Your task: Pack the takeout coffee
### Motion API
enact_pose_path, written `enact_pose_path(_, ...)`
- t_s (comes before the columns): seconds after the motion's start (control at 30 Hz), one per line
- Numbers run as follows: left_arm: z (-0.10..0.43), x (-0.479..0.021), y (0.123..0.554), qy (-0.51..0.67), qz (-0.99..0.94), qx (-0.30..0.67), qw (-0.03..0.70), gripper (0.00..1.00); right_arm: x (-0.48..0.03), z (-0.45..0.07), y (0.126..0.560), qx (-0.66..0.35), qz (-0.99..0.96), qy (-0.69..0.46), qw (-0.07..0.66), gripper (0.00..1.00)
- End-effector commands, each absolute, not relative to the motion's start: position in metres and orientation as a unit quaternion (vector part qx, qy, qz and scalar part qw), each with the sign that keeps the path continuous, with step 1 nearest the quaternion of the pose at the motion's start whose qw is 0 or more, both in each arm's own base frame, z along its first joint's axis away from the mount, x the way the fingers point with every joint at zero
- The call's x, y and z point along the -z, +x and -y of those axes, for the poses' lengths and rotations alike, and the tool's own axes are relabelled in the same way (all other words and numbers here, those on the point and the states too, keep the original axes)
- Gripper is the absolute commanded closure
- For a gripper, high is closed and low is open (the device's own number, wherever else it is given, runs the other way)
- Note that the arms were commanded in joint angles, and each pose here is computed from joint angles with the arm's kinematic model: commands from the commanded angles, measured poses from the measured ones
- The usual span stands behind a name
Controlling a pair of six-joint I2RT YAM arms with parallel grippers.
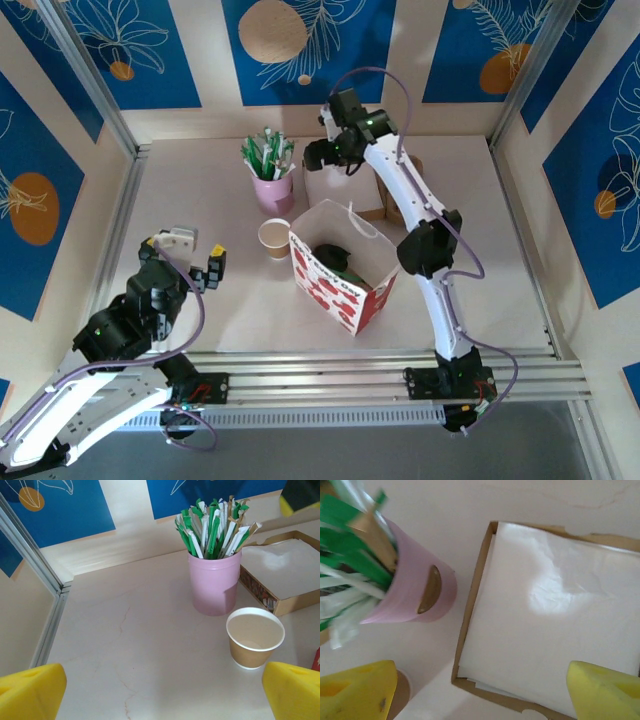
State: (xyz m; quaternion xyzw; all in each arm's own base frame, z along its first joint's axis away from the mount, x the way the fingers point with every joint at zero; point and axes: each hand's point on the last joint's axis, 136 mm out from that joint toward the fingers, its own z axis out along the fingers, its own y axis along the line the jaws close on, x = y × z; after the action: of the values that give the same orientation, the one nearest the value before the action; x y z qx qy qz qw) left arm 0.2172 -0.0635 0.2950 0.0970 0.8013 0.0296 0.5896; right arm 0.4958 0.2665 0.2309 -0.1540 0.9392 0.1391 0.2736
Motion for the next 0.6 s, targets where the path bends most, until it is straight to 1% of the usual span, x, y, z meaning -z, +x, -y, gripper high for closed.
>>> enact_pose_path(0.0, 0.063, -0.289, 0.219, 0.097, -0.806, -0.033, 0.583, 0.00, -0.260, -0.260, 0.481, -0.176, -0.934, -0.151, 0.271, 0.12)
enact_pose_path(0.13, 0.063, -0.288, 0.220, 0.097, -0.807, -0.036, 0.582, 0.00, -0.282, -0.254, 0.473, -0.201, -0.927, -0.146, 0.281, 0.12)
enact_pose_path(0.27, 0.061, -0.288, 0.220, 0.092, -0.807, -0.039, 0.582, 0.00, -0.285, -0.229, 0.478, -0.206, -0.930, -0.120, 0.279, 0.12)
enact_pose_path(0.4, 0.062, -0.287, 0.221, 0.095, -0.808, -0.037, 0.581, 0.00, -0.270, -0.216, 0.491, -0.207, -0.932, -0.115, 0.273, 0.13)
enact_pose_path(0.57, 0.062, -0.285, 0.223, 0.094, -0.811, -0.039, 0.576, 0.00, -0.231, -0.221, 0.511, -0.192, -0.939, -0.128, 0.255, 0.13)
